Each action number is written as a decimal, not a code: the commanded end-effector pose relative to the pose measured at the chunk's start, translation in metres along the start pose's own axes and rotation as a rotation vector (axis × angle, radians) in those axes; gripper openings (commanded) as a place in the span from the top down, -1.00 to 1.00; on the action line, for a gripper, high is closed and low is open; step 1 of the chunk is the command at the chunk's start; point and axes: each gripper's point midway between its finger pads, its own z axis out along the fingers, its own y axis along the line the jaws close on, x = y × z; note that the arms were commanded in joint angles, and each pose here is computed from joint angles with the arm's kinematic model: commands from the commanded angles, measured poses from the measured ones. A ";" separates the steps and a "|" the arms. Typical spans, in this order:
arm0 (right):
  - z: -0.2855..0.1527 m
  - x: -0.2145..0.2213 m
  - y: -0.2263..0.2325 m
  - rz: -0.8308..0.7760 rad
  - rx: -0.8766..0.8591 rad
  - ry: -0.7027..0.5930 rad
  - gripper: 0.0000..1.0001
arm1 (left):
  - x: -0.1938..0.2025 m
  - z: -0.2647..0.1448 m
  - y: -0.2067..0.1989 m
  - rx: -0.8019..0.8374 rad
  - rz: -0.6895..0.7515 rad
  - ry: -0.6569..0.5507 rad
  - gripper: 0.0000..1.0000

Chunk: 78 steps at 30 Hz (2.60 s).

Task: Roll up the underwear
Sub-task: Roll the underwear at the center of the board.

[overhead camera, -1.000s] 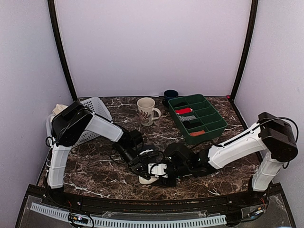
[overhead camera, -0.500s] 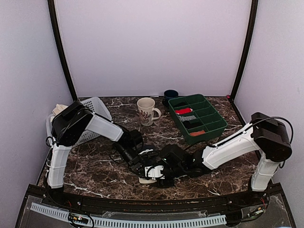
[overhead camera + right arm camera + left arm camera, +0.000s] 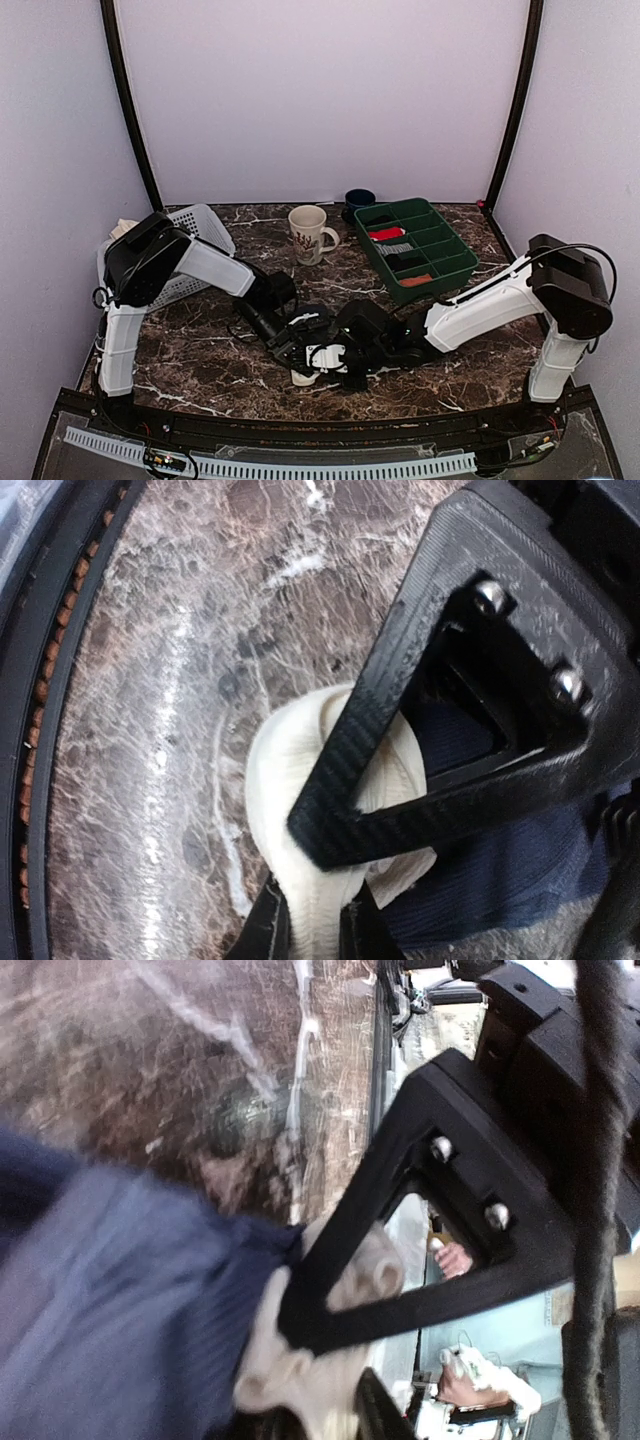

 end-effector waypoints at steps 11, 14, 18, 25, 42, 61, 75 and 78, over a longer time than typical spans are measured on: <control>-0.008 -0.008 0.023 0.334 -0.361 -0.042 1.00 | -0.002 -0.132 -0.019 -0.612 0.224 -0.439 0.26; -0.012 -0.010 0.023 0.420 -0.430 -0.050 1.00 | 0.007 -0.146 -0.032 -0.706 0.297 -0.518 0.25; -0.014 -0.008 0.022 0.543 -0.520 -0.053 1.00 | 0.020 -0.139 -0.057 -0.747 0.431 -0.550 0.20; -0.007 -0.004 0.018 0.722 -0.682 -0.041 1.00 | 0.031 -0.082 -0.073 -0.833 0.660 -0.461 0.13; 0.003 0.011 0.023 0.817 -0.766 -0.012 1.00 | -0.002 -0.001 -0.047 -1.018 1.064 -0.159 0.13; -0.008 0.006 -0.007 0.724 -0.552 -0.066 0.77 | 0.050 0.034 -0.004 -0.783 0.831 0.044 1.00; -0.061 0.010 -0.010 0.434 -0.115 -0.177 0.04 | 0.052 0.026 -0.005 -0.289 0.323 0.016 1.00; -0.068 -0.002 0.002 0.318 -0.047 -0.199 0.03 | 0.049 0.021 0.000 -0.236 0.268 0.013 1.00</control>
